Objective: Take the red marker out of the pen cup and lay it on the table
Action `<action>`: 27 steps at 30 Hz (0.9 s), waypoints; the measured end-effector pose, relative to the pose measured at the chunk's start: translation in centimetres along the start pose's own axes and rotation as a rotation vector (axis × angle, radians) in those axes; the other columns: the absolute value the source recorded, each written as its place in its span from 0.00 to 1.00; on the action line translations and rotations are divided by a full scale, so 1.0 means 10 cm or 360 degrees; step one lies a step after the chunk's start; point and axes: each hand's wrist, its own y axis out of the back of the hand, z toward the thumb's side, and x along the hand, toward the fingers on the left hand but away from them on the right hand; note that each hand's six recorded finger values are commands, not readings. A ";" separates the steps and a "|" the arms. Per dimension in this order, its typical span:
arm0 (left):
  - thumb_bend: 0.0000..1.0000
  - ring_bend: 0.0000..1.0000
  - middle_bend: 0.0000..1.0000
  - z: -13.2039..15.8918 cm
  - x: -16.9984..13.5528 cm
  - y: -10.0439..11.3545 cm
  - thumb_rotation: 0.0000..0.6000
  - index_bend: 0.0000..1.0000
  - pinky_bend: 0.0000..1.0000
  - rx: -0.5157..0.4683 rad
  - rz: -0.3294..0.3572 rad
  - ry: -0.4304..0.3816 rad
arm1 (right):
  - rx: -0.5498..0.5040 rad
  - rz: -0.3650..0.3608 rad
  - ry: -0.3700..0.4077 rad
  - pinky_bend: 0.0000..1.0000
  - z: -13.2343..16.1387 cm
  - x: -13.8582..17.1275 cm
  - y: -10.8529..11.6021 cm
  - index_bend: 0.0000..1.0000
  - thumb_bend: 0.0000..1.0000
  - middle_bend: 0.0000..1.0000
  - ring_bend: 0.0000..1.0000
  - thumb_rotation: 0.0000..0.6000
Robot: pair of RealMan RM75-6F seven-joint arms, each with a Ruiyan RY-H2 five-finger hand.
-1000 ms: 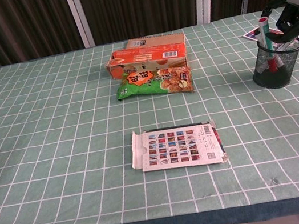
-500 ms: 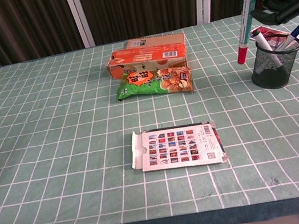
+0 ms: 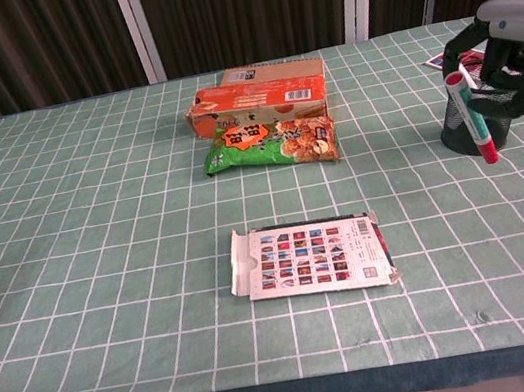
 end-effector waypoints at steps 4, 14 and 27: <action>0.46 0.19 0.17 0.00 0.00 -0.01 1.00 0.22 0.39 -0.0001 -0.0005 -0.0002 | 0.0112 0.0157 -0.0119 1.00 -0.08 -0.08 -0.18 0.84 1.00 1.00 1.00 1.00; 0.46 0.20 0.17 -0.02 0.00 0.00 1.00 0.22 0.39 -0.0009 -0.0002 0.0013 | 0.0218 0.0281 -0.0253 1.00 -0.19 -0.42 -0.54 0.76 0.99 1.00 1.00 1.00; 0.46 0.20 0.17 -0.02 0.00 -0.01 1.00 0.22 0.39 -0.0001 -0.0004 0.0010 | 0.0096 0.0220 -0.0213 1.00 -0.22 -0.37 -0.50 0.37 0.33 1.00 1.00 1.00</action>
